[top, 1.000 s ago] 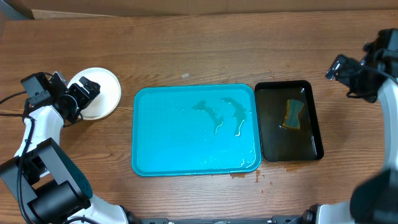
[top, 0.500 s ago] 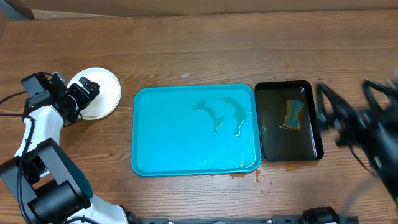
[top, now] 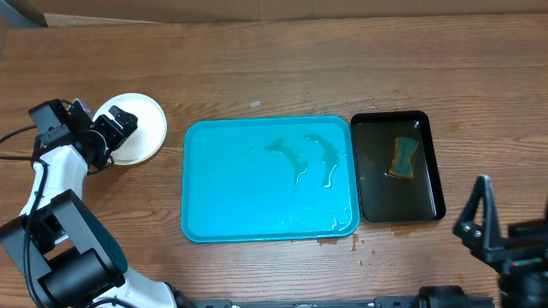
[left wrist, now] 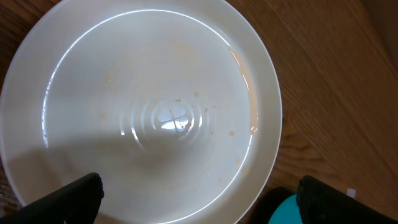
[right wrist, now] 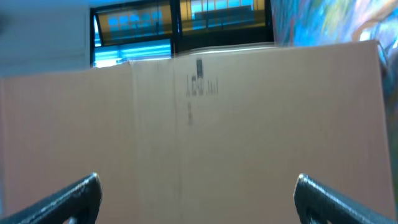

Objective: Clean dirty plates on tray and stack at the side

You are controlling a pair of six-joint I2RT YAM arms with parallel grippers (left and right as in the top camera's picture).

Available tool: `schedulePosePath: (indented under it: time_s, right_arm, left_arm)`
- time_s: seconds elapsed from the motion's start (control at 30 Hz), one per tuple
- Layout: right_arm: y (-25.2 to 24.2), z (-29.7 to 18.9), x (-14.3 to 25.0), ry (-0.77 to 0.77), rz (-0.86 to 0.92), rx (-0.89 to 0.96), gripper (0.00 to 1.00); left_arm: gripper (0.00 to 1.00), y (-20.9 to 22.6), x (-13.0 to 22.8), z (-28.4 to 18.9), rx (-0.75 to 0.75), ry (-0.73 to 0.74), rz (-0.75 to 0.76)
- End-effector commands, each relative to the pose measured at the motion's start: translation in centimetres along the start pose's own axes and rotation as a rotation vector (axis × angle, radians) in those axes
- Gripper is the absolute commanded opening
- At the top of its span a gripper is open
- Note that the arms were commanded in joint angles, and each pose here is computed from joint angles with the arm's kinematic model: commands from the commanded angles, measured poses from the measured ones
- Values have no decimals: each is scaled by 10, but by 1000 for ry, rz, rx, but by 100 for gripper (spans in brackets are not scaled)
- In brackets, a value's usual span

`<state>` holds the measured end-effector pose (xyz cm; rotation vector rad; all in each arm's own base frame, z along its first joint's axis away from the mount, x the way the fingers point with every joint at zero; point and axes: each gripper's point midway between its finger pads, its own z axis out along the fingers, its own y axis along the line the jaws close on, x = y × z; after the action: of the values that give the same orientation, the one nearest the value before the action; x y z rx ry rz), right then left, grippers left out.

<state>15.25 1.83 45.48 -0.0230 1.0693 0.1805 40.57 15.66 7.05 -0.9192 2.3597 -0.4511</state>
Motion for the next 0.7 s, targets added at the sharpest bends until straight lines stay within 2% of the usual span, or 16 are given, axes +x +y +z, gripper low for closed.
schedulePosePath:
  time_s: [0.0,0.13,0.23,0.27,0.33,0.67]
  right_arm:
    - [-9,-9,48,-19,-12,17,100]
    - [-15,-15,101,-39,2,14,100]
    - [-20,-17,144,3,32,20,100]
    - [-23,-20,170,50,55,27,100]
    - [-25,-24,195,101,61,31,100]
    - [-25,-54,289,509,-20,4,100]
  left_arm:
    - [100,3,0,3,-7,4,7]
    - [100,3,0,3,-7,4,7]
    - [100,3,0,3,-7,4,7]
    - [100,3,0,3,-7,4,7]
    - [100,3,0,3,-7,4,7]
    - [100,3,0,3,-7,4,7]
